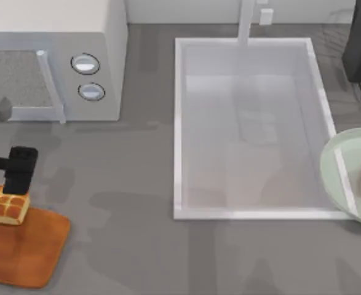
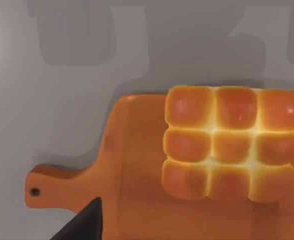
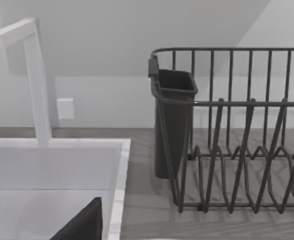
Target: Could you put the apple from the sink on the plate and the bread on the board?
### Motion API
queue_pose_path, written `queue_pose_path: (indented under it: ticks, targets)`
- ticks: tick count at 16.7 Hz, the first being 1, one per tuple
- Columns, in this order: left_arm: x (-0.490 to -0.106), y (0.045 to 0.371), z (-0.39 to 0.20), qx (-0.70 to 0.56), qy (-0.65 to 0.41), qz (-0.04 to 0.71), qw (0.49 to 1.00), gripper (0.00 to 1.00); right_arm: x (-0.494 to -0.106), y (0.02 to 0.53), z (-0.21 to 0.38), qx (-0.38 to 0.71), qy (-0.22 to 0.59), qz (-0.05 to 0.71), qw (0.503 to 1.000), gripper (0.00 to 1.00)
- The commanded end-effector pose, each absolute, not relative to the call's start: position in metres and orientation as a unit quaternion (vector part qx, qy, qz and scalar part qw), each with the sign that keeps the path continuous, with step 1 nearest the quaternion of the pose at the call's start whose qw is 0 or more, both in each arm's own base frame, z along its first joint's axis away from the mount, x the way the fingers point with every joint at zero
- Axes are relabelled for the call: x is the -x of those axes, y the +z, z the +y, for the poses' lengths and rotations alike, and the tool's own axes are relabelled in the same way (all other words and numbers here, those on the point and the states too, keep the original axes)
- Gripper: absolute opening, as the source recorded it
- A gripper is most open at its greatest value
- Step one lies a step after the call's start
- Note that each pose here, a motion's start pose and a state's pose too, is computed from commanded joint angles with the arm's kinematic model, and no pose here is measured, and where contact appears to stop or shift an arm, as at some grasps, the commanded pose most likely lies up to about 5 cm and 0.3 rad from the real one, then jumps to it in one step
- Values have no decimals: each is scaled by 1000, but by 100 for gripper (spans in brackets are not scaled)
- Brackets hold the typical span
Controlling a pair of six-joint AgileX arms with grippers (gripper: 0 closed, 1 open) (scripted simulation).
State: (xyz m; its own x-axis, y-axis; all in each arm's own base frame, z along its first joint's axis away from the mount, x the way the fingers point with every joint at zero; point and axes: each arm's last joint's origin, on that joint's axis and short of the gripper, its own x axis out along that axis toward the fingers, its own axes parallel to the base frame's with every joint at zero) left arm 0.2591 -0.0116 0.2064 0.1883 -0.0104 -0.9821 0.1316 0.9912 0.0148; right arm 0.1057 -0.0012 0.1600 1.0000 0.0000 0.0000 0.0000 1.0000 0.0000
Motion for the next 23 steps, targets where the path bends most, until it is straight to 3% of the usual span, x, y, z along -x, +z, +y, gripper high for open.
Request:
queue_pose_path:
  ticks: [6,13,20,23]
  targets:
    - [-295,190,-15,-56,-55,709,701,100,-106,160,-1,0,0,0,1000,100]
    - [-296,185,-15,-56,-55,711,699,100,-106,160,-1,0,0,0,1000,100]
    - [-297,128,-15,-56,-55,709,701,100,-106,160,-1,0,0,0,1000,100]
    - [-295,119,-15,-56,-55,710,699,100,-106,160,-1,0,0,0,1000,100]
